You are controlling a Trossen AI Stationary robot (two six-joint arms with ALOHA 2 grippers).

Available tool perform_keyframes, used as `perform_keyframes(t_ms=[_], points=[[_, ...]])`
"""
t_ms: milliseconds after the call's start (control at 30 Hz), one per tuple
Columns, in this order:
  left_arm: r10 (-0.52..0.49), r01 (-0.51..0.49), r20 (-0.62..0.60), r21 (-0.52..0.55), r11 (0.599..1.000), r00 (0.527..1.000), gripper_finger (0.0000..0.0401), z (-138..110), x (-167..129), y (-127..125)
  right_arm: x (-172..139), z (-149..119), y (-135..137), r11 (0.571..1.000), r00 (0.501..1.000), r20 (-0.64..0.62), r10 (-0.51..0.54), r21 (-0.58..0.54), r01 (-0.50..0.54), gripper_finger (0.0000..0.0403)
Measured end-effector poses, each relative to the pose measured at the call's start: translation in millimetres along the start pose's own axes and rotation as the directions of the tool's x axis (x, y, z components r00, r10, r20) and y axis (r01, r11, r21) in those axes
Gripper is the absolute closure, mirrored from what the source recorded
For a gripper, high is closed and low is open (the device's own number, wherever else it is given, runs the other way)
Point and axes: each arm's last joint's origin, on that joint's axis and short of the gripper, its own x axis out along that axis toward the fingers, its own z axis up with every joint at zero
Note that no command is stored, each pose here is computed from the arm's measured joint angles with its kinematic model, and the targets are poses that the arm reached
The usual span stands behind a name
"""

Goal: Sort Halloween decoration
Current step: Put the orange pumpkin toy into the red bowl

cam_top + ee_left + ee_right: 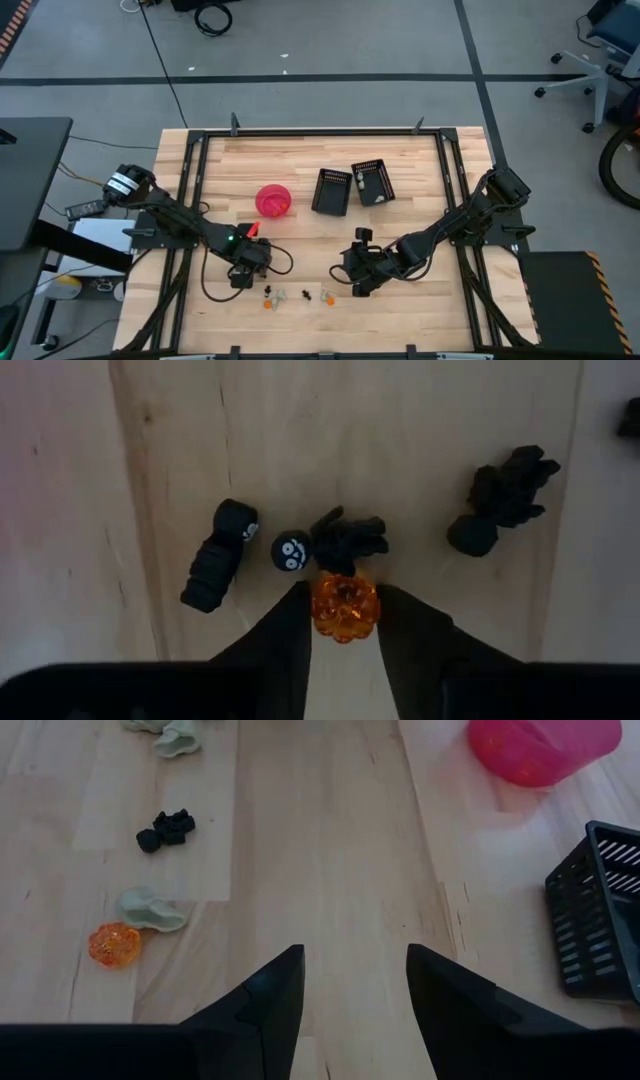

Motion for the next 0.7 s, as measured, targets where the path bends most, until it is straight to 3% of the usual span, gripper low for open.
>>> perform_keyframes(t_ms=[333, 567, 700], points=[[0.002, -0.002, 0.016, -0.008, 1.0, 1.0, 0.0307, -1, -11, 4, 0, 0, 0, 1.0, 1.0, 0.0, -0.001, 0.0, 0.001, 0.0222], [-0.01, 0.013, 0.091, -0.039, 0.999, 0.996, 0.0307, -2, -31, 13, 0, 0, 0, 1.0, 1.0, 0.001, 0.0, 0.001, 0.0, 0.0222], [0.033, -0.021, 0.164, -0.075, 0.997, 0.986, 0.0307, 1, -42, 23, 0, 0, 0, 1.0, 1.0, 0.002, 0.0, 0.002, 0.0, 0.0222]])
